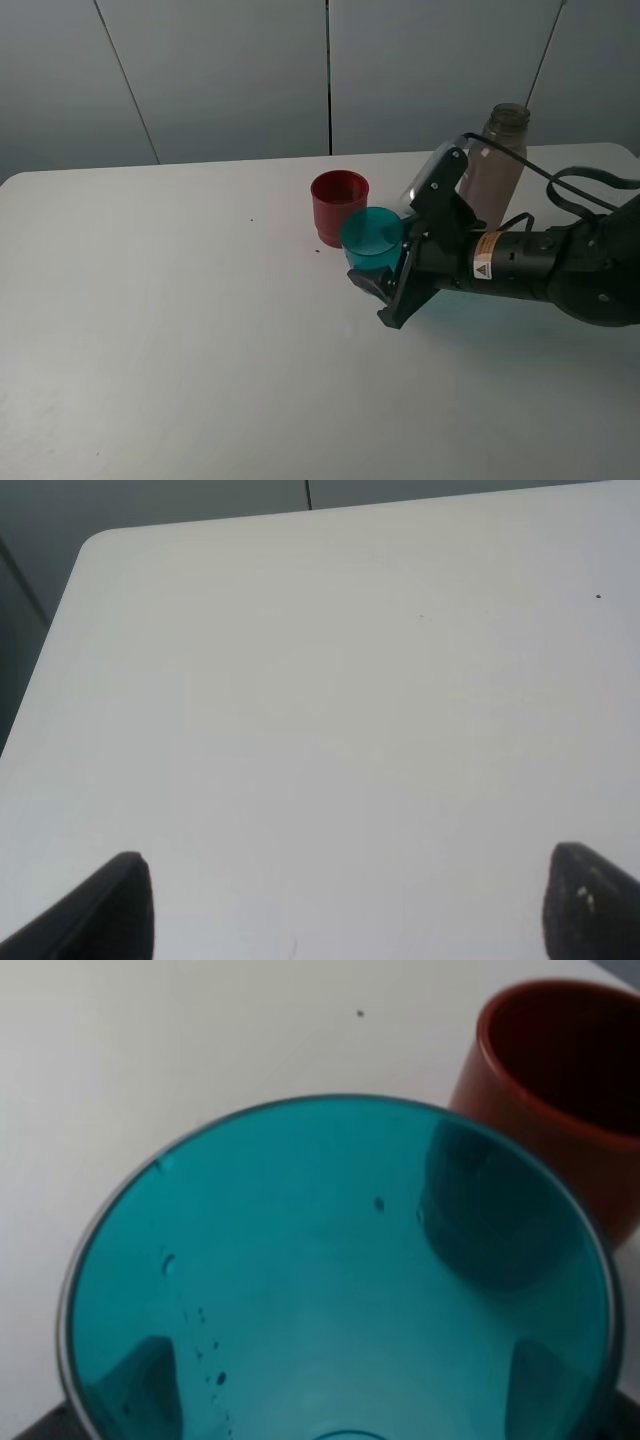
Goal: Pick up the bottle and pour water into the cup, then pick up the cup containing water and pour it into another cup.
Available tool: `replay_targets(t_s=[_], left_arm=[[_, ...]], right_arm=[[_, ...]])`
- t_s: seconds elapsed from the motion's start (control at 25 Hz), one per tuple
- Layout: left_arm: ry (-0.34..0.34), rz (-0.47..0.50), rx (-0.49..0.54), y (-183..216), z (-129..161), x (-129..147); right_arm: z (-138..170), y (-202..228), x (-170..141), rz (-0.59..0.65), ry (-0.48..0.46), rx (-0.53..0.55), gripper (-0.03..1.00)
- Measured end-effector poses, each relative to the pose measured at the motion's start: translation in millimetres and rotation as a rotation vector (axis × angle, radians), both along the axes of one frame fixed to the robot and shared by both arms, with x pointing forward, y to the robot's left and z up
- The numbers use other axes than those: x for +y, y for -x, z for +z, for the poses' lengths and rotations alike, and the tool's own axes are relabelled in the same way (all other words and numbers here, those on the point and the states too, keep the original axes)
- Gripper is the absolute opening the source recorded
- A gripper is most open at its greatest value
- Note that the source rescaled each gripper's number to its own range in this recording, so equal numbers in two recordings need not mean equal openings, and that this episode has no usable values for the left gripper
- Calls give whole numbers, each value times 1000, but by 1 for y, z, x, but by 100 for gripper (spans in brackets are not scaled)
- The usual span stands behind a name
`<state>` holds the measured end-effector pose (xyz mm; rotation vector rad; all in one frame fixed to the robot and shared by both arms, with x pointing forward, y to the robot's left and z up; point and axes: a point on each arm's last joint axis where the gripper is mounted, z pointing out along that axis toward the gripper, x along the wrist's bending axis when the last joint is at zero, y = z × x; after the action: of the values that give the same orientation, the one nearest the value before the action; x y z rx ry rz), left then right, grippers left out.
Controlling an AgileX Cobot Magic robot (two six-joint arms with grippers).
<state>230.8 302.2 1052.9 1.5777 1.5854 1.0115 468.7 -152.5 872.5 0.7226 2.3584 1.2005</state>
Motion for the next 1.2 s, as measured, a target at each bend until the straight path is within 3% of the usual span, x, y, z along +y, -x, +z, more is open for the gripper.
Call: replay_targets(t_s=[0.36, 0.4, 0.48, 0.52, 0.56, 0.68, 0.92, 1.08, 1.2], left_arm=[[0, 0, 0, 0, 0, 0], [0, 0, 0, 0, 0, 0], [0, 0, 0, 0, 0, 0], [0, 0, 0, 0, 0, 0], [0, 0, 0, 0, 0, 0], [0, 0, 0, 0, 0, 0], [0, 0, 0, 0, 0, 0], [0, 0, 0, 0, 0, 0], [0, 0, 0, 0, 0, 0]], right_arm=[[-21, -3, -5, -99, -1, 76, 15], [-21, -3, -5, -100, -2, 77, 20], [-21, -3, -5, -100, 0, 79, 72], [-21, -3, -5, -100, 1, 79, 88], [-21, -3, -5, -101, -2, 79, 94], [-11, -4, -5, -106, -18, 58, 99], [36, -3, -8, -178, -117, 15, 99], [75, 7, -19, -311, -195, 75, 99], [100, 23, -33, -442, -204, 149, 99]])
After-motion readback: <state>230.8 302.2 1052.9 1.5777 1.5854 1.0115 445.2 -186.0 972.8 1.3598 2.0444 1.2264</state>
